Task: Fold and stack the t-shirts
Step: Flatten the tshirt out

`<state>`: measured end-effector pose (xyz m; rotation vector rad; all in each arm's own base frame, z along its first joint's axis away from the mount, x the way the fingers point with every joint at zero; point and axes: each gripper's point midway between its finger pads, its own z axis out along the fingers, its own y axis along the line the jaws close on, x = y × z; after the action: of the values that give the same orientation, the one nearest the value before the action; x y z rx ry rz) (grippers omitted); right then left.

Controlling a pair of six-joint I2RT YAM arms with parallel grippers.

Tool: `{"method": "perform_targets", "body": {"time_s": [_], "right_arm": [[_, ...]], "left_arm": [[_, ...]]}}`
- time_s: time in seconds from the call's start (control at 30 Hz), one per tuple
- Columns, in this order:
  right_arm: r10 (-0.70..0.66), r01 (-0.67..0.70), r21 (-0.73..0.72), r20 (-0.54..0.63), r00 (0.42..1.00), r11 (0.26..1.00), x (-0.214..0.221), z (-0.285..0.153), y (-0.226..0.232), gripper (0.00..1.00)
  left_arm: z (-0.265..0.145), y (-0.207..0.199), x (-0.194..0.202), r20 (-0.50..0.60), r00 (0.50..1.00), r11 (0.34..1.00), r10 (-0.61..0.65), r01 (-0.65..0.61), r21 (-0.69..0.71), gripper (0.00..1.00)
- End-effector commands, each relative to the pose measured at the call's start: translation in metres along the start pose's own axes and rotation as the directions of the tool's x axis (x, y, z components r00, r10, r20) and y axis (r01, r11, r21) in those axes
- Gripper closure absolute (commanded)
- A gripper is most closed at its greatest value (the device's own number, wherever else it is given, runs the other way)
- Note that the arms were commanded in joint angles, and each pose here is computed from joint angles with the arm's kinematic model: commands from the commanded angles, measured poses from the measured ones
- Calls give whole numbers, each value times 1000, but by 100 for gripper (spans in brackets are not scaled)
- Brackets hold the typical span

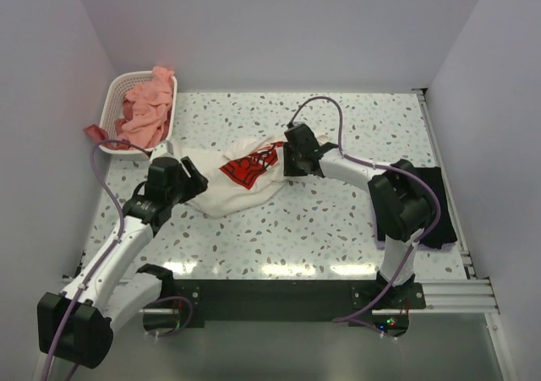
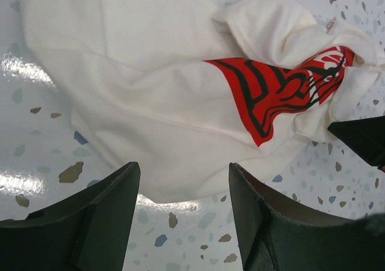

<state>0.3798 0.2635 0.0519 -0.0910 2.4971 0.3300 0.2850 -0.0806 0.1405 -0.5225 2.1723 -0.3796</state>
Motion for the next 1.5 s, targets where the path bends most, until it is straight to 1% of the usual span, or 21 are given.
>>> {"method": "perform_targets", "body": {"time_s": [0.0,0.07,0.1,0.2,0.33,0.4,0.43,0.47,0.53,0.7,0.8,0.83,0.9,0.93,1.0,1.03,1.07,1.17,1.27,1.33,1.47], "right_arm": [[-6,5,6,74,997,1000,-29,-14,7,75],[-10,10,2,87,996,1000,-35,-21,9,84],[-11,11,1,88,996,1000,-39,-27,10,92],[-17,18,-3,136,991,1000,-58,-48,13,100],[-20,19,7,215,976,1000,-85,-83,10,100],[-14,12,13,240,971,1000,-94,-96,6,100],[-9,6,12,252,968,1000,-98,-102,5,100],[1,-3,6,273,962,1000,-104,-112,2,100],[13,-17,9,294,956,1000,-112,-123,-5,100],[52,-57,3,357,933,998,-130,-158,-22,100],[87,-93,-5,396,914,996,-142,-179,-39,100],[96,-102,-6,409,908,995,-146,-184,-43,100],[117,-128,-2,431,895,992,-154,-196,-55,100],[123,-134,-7,449,885,991,-158,-205,-57,100],[130,-148,1,470,873,989,-165,-216,-64,100],[136,-154,-2,484,864,988,-169,-224,-67,100],[137,-157,1,491,860,988,-171,-228,-69,100],[146,-173,2,530,835,985,-181,-251,-76,100],[154,-194,6,582,798,981,-190,-279,-86,100],[154,-212,23,612,776,977,-194,-294,-94,100],[159,-239,20,692,704,971,-211,-340,-103,100]], "left_arm": [[-1,19,8,6,998,996,-57,57,-70,35],[0,29,19,-11,997,992,-78,76,-102,38],[0,33,23,-14,997,990,-82,80,-114,39],[1,43,35,-23,994,985,-105,101,-139,46],[8,51,48,-41,993,983,-107,100,-153,48],[15,50,49,-48,994,985,-101,93,-143,44],[17,48,48,-47,995,988,-90,83,-131,38],[21,39,41,-23,996,992,-85,82,-93,37],[29,32,38,-24,997,995,-76,75,-70,32],[54,25,28,-32,998,994,-55,52,-97,32],[68,22,26,-43,998,993,-45,40,-110,44],[71,21,24,-44,998,993,-42,37,-110,52],[79,17,18,-36,999,992,-40,36,-117,63],[81,14,15,-34,999,993,-39,35,-114,75],[83,7,3,-17,999,993,-37,34,-113,85],[83,5,-1,-13,999,993,-38,36,-116,94],[83,3,-6,-8,999,992,-39,38,-117,98],[75,-11,-30,16,1000,993,-25,26,-119,100],[55,-31,-72,92,996,994,-10,20,-107,100],[43,-33,-85,108,994,993,3,9,-115,100],[4,-64,-135,217,976,1000,0,3,-15,100]]}}
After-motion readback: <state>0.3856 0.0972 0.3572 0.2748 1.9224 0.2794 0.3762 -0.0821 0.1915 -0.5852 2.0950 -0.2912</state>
